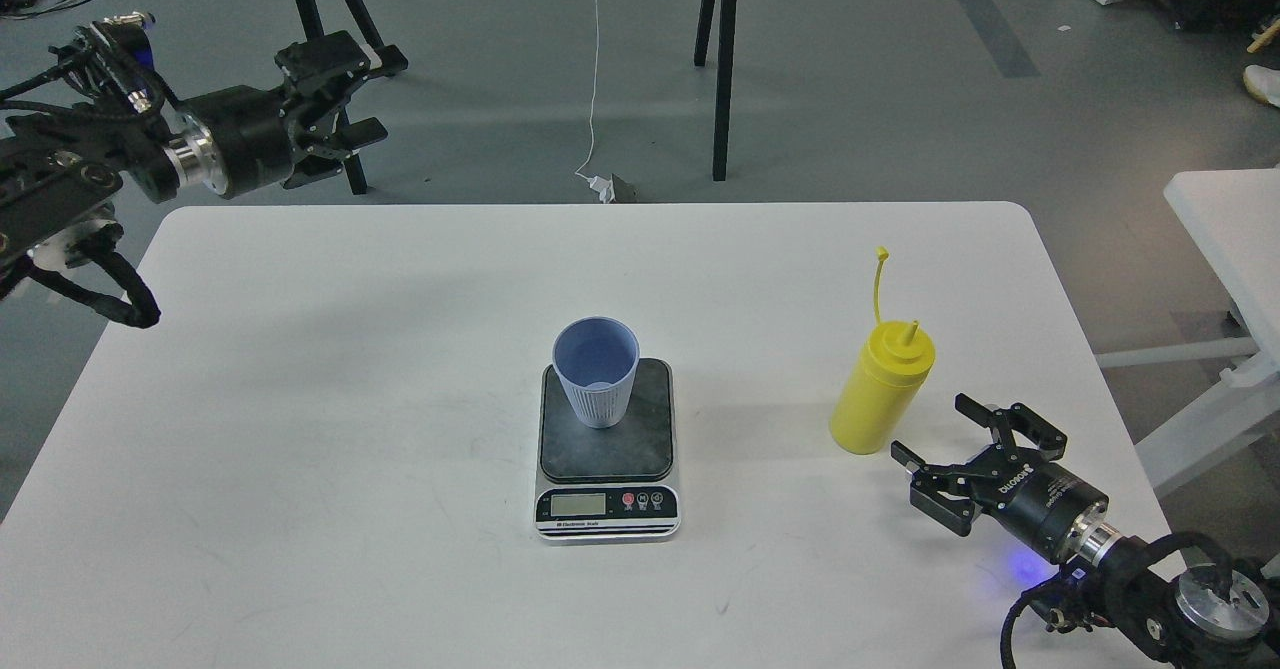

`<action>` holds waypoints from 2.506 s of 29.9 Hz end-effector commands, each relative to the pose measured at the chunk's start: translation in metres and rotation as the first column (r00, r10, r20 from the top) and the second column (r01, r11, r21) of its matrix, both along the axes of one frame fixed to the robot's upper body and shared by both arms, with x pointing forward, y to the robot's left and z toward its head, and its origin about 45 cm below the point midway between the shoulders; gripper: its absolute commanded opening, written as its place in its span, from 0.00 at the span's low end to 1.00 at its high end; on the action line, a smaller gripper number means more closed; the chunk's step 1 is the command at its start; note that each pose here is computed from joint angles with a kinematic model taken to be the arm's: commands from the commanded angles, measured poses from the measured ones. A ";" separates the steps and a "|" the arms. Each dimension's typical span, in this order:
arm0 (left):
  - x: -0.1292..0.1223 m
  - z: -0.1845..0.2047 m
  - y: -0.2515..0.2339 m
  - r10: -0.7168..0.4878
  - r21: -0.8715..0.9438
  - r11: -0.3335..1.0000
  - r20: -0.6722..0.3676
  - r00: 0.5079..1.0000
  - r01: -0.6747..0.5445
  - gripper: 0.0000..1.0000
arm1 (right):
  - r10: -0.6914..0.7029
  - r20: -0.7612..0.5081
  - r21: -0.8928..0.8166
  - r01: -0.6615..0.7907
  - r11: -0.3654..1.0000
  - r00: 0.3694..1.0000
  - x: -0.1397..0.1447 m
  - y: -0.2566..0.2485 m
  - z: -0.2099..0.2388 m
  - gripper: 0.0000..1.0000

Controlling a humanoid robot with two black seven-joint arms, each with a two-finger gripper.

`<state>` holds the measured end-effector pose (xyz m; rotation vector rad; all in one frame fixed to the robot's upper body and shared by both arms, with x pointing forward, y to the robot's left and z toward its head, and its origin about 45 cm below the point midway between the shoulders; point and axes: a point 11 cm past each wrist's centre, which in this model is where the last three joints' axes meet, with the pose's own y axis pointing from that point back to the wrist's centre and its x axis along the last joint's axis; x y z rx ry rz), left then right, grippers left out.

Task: Pour seasoning into cup on scale with both arms
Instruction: 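Grasp the yellow squeeze bottle with the right gripper and lift it, then tilt the yellow bottle nozzle-down over the blue cup with the right gripper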

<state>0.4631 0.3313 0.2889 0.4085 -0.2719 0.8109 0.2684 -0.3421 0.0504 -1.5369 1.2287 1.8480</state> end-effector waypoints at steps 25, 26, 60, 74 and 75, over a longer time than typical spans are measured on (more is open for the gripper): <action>-0.006 -0.014 0.006 0.013 0.000 1.000 -0.029 0.999 -0.013 1.00 | 0.075 0.015 -0.043 -0.074 0.996 0.997 0.043 0.042 -0.007 0.02; -0.006 -0.014 0.006 0.013 -0.002 1.000 -0.029 0.999 -0.013 1.00 | 0.083 0.047 -0.048 -0.081 0.996 0.995 0.057 0.043 0.005 0.02; -0.058 -0.091 0.106 0.438 -0.473 0.728 -0.236 0.867 -0.496 1.00 | 0.958 -0.033 -0.918 0.370 -0.141 0.283 0.211 0.282 0.260 0.02; -0.065 -0.101 0.109 0.442 -0.459 0.727 -0.256 0.860 -0.511 1.00 | 0.956 -0.206 -0.793 0.537 -0.289 0.211 0.194 0.305 0.224 0.02; -0.065 -0.102 0.108 0.442 -0.458 0.727 -0.256 0.860 -0.511 1.00 | 0.952 -0.223 -0.774 0.556 -0.303 0.209 0.194 0.305 0.223 0.02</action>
